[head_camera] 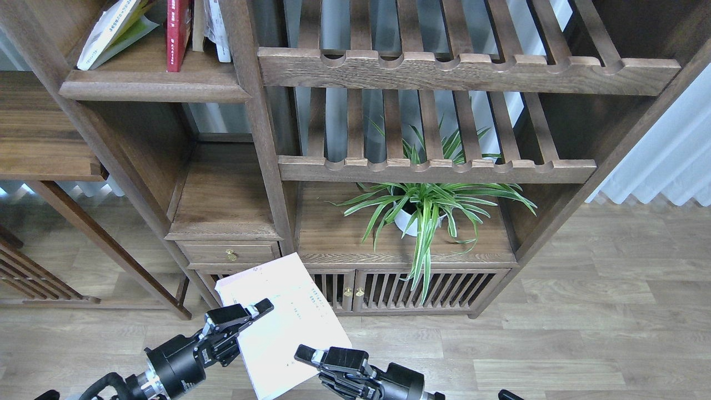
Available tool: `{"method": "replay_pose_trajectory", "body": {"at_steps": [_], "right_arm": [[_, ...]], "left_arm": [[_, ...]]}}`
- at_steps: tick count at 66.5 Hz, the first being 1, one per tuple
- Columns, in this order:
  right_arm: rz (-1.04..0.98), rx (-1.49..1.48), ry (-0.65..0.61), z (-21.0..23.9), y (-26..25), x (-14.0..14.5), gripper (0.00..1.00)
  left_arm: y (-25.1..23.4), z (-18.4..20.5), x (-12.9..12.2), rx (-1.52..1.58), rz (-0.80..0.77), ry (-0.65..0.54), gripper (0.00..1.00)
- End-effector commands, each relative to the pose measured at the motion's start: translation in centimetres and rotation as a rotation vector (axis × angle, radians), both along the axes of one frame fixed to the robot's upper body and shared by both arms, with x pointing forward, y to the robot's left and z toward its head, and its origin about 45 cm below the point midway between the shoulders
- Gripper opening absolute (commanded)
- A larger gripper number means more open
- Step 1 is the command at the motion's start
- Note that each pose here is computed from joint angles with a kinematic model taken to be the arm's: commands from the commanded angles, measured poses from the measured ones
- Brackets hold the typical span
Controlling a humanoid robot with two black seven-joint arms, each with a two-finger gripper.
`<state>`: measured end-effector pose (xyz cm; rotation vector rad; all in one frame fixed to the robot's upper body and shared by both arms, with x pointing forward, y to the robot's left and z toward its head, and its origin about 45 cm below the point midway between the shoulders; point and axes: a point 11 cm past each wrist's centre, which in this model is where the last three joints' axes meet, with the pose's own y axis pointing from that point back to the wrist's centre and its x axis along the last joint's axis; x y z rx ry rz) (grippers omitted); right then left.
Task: Organize books on shelf
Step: 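Grasp the white book with the left gripper beside the right gripper, then release the right gripper and lift the white book with the left gripper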
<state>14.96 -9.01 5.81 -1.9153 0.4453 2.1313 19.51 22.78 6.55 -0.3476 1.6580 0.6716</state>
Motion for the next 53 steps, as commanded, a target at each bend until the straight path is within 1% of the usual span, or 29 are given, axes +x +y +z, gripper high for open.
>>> {"method": "replay_pose_trajectory", "body": {"at_steps": [1, 8, 14, 18, 24, 28, 29, 32, 41, 47, 53], "right_arm": [[-0.057, -0.042, -0.024, -0.3, -2.2, 1.6, 1.0], [-0.136, -0.068, -0.014, -0.9, -4.2, 2.7, 1.0], [-0.216, -0.108, 0.01, -2.2, -6.3, 3.6, 1.0], [-0.224, -0.116, 0.01, -2.3, -6.6, 3.9, 1.0], [-0.224, -0.106, 0.0, -1.9, -6.4, 4.1, 0.99], [-0.224, -0.099, -0.001, -1.8, -6.2, 4.1, 0.99], [-0.227, -0.089, 0.002, -1.8, -5.7, 4.1, 0.99], [-0.23, -0.077, 0.006, -1.8, -5.2, 4.2, 0.99], [-0.258, -0.082, 0.009, -1.9, -5.4, 4.3, 0.99], [-0.257, -0.086, 0.011, -2.0, -5.4, 4.3, 0.99], [-0.258, -0.09, 0.019, -2.3, -5.4, 4.2, 0.99]], "left_arm": [[0.8, 0.4, 0.8, 0.01, 0.025, -0.022, 0.0], [2.6, 0.6, 1.2, 0.067, 0.034, -0.05, 0.0], [4.0, 0.2, 0.3, 0.167, -0.005, -0.075, 0.0], [4.4, 0.0, 0.0, 0.226, -0.036, -0.102, 0.01], [5.2, 0.0, -0.2, 0.307, -0.041, -0.15, 0.01], [6.1, 0.7, 0.1, 0.374, -0.042, -0.205, 0.01], [6.9, 1.6, 0.3, 0.415, -0.028, -0.251, 0.01], [7.4, 3.0, 0.5, 0.426, -0.005, -0.295, 0.01], [11.8, 5.2, 1.8, 0.495, 0.111, -0.343, 0.01], [13.7, 6.4, 2.4, 0.525, 0.153, -0.366, 0.0], [16.2, 8.7, 3.8, 0.555, 0.239, -0.425, 0.0]]}}
